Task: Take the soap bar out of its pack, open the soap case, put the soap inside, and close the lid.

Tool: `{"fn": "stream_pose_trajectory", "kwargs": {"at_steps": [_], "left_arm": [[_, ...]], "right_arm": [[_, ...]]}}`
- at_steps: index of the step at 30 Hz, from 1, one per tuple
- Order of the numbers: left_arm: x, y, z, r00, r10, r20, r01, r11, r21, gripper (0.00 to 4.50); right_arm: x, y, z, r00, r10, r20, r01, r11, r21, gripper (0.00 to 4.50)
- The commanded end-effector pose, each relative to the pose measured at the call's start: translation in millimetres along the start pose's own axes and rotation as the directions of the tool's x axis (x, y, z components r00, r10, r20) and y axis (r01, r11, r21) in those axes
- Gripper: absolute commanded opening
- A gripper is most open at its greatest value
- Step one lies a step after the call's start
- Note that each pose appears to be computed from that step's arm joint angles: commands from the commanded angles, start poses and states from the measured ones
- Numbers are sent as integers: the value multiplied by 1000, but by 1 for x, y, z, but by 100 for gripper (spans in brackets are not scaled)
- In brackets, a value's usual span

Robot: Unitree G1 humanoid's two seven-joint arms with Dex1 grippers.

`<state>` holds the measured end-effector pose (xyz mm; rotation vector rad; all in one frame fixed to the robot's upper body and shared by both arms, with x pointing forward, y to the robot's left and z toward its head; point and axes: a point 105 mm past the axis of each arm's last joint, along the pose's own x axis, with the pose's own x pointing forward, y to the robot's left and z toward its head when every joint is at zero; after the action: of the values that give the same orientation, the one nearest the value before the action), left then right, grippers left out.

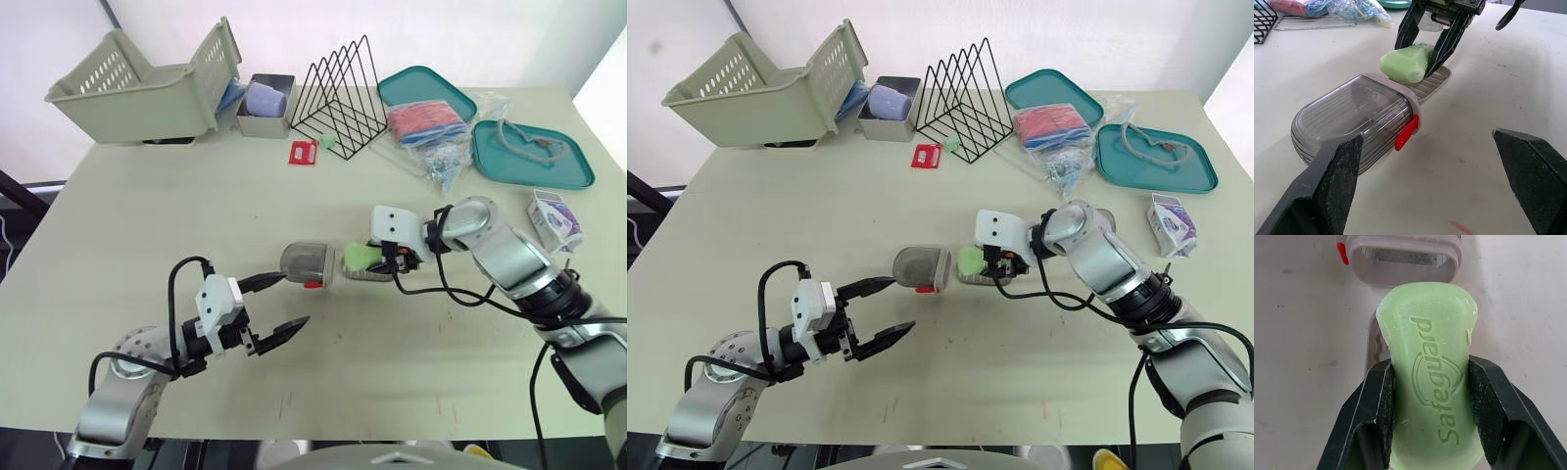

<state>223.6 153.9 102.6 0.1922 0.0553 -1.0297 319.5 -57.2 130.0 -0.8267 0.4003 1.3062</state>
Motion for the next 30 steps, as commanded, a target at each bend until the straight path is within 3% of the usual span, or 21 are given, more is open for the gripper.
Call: {"fn": "stream_pose_trajectory", "kwargs": {"at_steps": [1,4,10,15,23,30], "left_arm": [[-2,-1,11,1000,1,23,-2,999,53,450],[-1,-1,11,1000,-2,23,1,999,54,450],[0,-2,11,1000,-14,21,12,998,60,450],[1,0,12,1000,-18,17,17,996,83,450],[4,19,17,1000,-28,4,27,990,138,450],[11,38,29,998,-63,-18,66,979,193,450]], "right_arm": [[-5,-3,11,1000,-14,23,15,999,-45,299],[-6,-2,12,1000,-11,28,12,999,-36,447],[-15,-5,17,997,-37,67,39,999,-25,447],[-51,-6,14,955,-97,280,66,991,118,447],[-101,29,-43,792,-221,569,76,961,268,447],[-107,67,-114,799,-243,551,125,962,242,447]]}}
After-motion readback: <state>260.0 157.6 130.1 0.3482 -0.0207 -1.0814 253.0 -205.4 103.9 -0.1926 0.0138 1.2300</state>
